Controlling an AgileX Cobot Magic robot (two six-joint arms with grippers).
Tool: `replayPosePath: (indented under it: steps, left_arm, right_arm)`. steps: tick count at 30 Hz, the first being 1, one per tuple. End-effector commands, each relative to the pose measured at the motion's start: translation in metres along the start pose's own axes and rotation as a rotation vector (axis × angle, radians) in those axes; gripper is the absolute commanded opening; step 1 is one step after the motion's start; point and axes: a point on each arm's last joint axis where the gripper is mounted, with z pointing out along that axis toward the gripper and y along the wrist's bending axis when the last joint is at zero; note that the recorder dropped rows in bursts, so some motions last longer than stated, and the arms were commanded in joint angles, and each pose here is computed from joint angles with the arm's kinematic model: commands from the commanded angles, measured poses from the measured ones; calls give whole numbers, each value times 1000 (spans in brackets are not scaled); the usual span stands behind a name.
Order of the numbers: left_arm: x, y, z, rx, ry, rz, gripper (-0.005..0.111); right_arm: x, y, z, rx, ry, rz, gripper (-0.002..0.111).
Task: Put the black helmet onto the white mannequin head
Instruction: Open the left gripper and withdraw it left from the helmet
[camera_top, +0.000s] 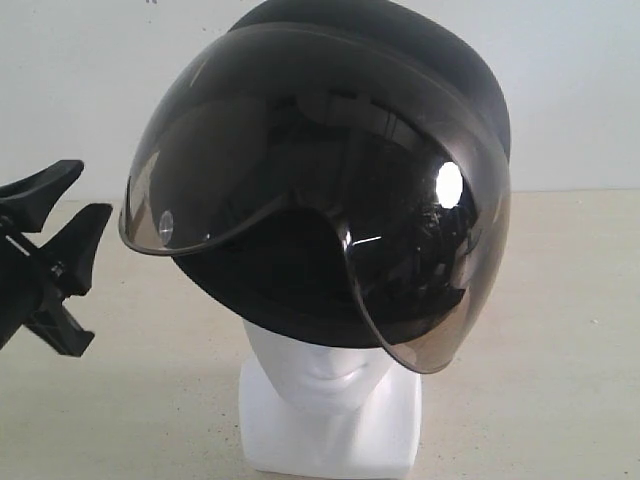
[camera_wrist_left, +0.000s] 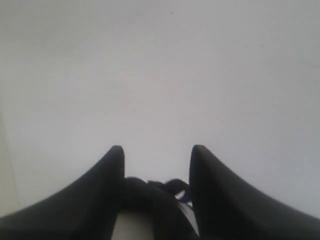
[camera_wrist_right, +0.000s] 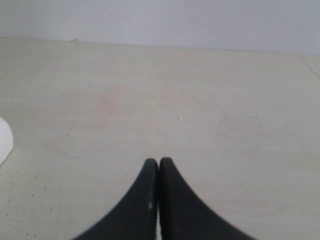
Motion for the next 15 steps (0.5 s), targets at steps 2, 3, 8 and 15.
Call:
replayPosePath:
  steps: [2,3,8,15]
  left_arm:
    - [-19,15,-19,-80,-127,47,40]
    - [-20,16,-21,-90,-130,60,40]
    - [-17,17,-23,-101,-94,169,40]
    - [-11,18,-22,-98,-12,302,40]
  right_arm:
    - [0,0,0,3,-7,-5,0]
    - [0,0,0,3,-7,-5,0]
    - [0,0,0,3,-7,-5,0]
    - [0,0,0,3,-7,-5,0]
